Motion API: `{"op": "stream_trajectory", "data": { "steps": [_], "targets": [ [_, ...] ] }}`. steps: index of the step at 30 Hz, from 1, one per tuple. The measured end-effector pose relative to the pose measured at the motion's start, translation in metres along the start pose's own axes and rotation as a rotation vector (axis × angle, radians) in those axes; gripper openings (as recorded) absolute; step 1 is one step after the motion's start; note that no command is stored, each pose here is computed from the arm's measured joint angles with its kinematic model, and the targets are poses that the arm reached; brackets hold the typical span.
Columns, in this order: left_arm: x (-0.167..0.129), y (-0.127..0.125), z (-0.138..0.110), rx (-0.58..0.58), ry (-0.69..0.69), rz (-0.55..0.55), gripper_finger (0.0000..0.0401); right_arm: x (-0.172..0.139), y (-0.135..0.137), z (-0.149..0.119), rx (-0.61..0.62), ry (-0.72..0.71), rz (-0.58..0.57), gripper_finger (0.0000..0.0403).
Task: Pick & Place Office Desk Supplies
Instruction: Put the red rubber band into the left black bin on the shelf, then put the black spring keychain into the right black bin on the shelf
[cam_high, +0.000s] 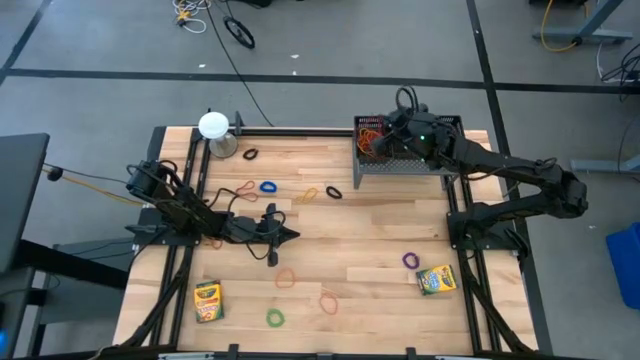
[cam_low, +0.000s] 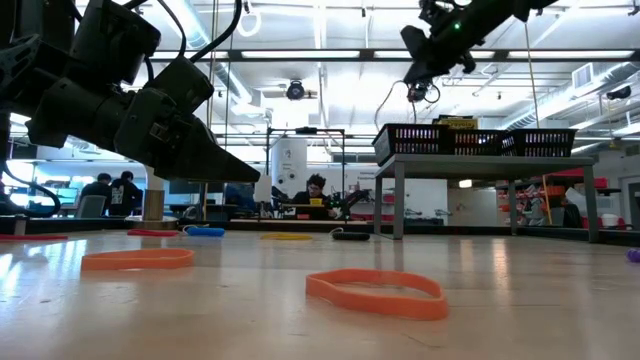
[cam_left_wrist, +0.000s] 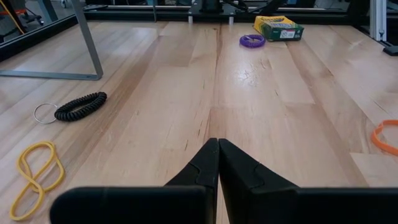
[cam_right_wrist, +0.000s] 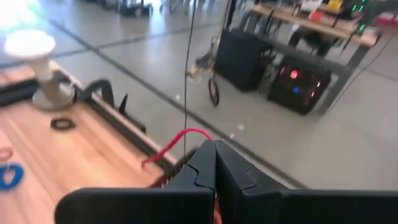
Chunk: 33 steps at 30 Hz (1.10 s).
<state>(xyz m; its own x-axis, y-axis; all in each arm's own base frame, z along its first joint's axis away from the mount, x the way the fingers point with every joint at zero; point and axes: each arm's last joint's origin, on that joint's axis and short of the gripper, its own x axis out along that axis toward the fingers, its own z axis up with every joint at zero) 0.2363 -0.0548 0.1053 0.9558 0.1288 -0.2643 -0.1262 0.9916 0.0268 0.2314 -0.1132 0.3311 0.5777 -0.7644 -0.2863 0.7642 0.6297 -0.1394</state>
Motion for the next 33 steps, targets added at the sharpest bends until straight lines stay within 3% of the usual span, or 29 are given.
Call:
{"op": "stream_trajectory", "data": {
  "steps": [8, 19, 24, 26, 29, 33],
  "targets": [
    [0.000, 0.000, 0.000, 0.000, 0.000, 0.000, 0.0018, 0.002, 0.000, -0.012, -0.027, 0.109, 0.000, 0.0017],
    [0.000, 0.000, -0.001, 0.003, 0.009, -0.013, 0.0018, 0.030, 0.014, -0.033, -0.102, 0.222, -0.006, 0.0115],
    [0.000, -0.001, -0.001, 0.002, 0.012, -0.033, 0.0018, 0.018, 0.011, -0.026, -0.167, 0.223, 0.014, 0.0145],
    [0.000, -0.001, -0.002, -0.008, 0.027, -0.035, 0.0018, 0.005, 0.011, -0.017, -0.162, 0.205, 0.039, 0.0140],
    [-0.001, -0.002, -0.008, -0.028, 0.088, -0.077, 0.0018, -0.017, 0.018, -0.017, -0.196, 0.193, 0.180, 0.0111],
    [-0.001, -0.003, -0.015, -0.091, 0.161, -0.106, 0.0018, -0.035, 0.034, -0.042, -0.245, 0.159, 0.351, 0.0050]
  ]
}}
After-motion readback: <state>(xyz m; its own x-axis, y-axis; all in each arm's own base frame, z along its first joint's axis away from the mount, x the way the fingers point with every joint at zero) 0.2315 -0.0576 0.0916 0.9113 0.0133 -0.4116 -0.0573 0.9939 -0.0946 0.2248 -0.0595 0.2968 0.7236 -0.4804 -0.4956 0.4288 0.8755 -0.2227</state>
